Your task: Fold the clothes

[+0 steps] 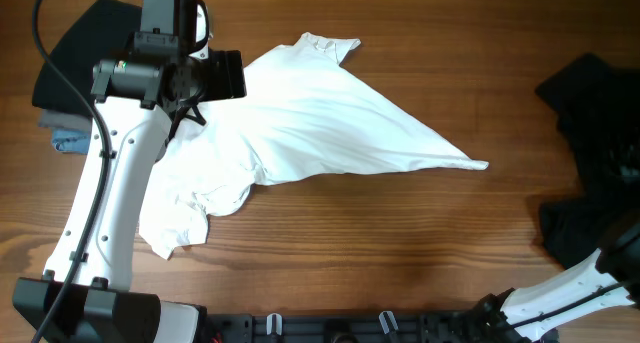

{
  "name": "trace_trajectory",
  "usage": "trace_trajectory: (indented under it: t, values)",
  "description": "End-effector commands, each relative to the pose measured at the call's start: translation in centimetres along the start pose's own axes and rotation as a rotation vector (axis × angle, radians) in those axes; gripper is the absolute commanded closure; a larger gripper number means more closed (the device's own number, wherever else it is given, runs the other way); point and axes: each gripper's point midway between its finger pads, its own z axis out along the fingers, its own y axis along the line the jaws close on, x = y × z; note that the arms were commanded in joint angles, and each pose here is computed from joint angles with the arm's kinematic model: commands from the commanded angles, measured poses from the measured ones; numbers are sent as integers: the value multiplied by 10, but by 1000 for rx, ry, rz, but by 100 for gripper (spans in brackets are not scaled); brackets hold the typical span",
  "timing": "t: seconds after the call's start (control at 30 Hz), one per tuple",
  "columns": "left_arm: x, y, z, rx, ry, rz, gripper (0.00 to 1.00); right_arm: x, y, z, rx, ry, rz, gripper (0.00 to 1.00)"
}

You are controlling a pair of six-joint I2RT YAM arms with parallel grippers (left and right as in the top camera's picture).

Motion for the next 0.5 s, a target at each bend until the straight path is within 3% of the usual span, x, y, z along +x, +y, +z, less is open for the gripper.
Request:
trace_trajectory:
  t: [0.0,0.13,0.33,0.47]
  values:
    - [2,-8,-10,41,6,9,16,12,91,-46,-255,10,-222,46]
    - [13,-5,-15,32,39,8,16,52,139,-71,-298,69,-330,39]
    - [24,-2,-22,23,74,10,16,159,195,-61,-320,284,-606,28]
    - [32,0,-24,16,103,10,17,202,203,-25,-128,267,-828,21]
